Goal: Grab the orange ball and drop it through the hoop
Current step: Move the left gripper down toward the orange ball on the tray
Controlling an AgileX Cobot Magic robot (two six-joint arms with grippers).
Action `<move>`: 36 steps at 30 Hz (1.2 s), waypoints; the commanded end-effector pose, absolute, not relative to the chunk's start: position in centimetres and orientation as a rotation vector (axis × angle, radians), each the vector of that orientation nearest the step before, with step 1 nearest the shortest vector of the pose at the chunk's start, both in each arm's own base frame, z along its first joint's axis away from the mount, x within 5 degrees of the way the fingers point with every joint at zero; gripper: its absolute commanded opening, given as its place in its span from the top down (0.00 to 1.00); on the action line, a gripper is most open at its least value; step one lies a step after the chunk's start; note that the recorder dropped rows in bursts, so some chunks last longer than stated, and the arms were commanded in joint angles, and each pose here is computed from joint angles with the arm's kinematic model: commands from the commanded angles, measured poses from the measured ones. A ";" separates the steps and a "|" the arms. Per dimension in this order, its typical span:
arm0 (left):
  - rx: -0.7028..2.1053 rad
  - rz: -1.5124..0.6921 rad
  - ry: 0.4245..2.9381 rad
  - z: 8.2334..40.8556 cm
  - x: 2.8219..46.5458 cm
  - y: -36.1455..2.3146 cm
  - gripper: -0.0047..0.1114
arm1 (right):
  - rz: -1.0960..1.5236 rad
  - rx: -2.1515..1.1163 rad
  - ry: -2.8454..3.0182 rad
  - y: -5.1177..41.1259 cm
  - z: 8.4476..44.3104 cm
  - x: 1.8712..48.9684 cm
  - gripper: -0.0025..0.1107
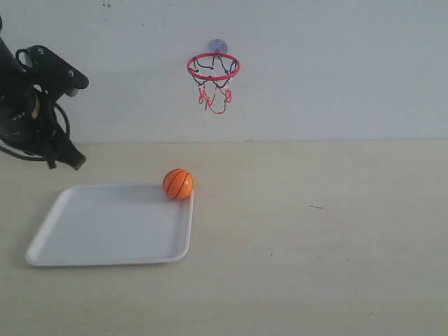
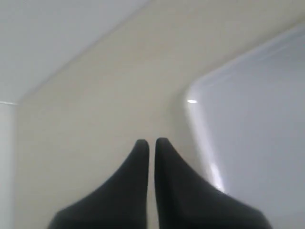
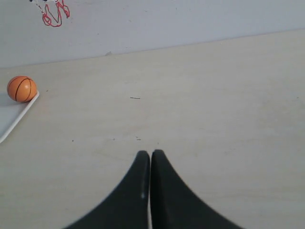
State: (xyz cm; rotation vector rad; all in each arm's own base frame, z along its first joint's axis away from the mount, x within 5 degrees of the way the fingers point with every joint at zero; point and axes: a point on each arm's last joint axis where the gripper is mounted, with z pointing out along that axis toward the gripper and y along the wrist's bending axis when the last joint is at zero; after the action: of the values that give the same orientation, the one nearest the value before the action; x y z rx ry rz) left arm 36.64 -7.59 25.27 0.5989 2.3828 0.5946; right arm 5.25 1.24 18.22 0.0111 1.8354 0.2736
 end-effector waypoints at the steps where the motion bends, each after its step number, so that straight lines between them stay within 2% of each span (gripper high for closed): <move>1: 0.794 0.171 2.482 26.7 37.1 -10.6 0.92 | 0.273 0.008 1.820 1.2 18.4 5.3 0.98; 3: 0.850 0.063 2.486 27.5 38.0 -11.7 0.92 | 0.273 0.008 1.820 1.2 18.4 5.3 0.98; 8: 0.857 0.054 2.470 27.8 41.2 -13.0 0.92 | 0.273 0.008 1.820 1.2 18.4 5.3 0.98; 10: 0.879 0.053 2.517 26.9 42.1 -13.3 0.92 | 0.273 0.008 1.820 1.2 18.4 5.3 0.98; 13: 0.934 -0.075 2.592 24.3 43.7 -14.6 0.92 | 0.273 0.008 1.820 1.2 18.4 5.3 0.98; 18: 0.907 -0.117 2.538 23.0 45.9 -15.7 0.91 | 0.273 0.008 1.820 1.2 18.4 5.3 0.98; 19: 0.902 -0.126 2.536 23.0 46.0 -15.8 0.87 | 0.273 0.008 1.820 1.2 18.4 5.3 0.98; 21: 0.874 -0.192 2.540 22.6 46.2 -16.2 0.73 | 0.273 0.008 1.820 1.2 18.4 5.3 0.98; 24: 0.818 -0.283 2.532 21.8 46.5 -16.9 0.41 | 0.273 0.008 1.820 1.2 18.4 5.3 0.98; 26: 0.802 -0.289 2.516 21.2 46.9 -17.1 0.27 | 0.273 0.008 1.820 1.2 18.4 5.3 0.98; 28: 0.787 -0.311 2.514 20.8 47.0 -17.4 0.23 | 0.273 0.008 1.820 1.2 18.4 5.3 0.98; 36: 0.774 -0.342 2.524 18.2 47.5 -18.5 0.23 | 0.273 0.008 1.820 1.2 18.4 5.3 0.98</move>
State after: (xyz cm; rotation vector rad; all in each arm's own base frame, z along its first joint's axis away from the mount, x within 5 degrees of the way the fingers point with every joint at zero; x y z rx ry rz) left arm 47.41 -17.70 18.83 0.7740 2.5325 -0.3203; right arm 5.25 1.24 18.22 0.0111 1.8354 0.2736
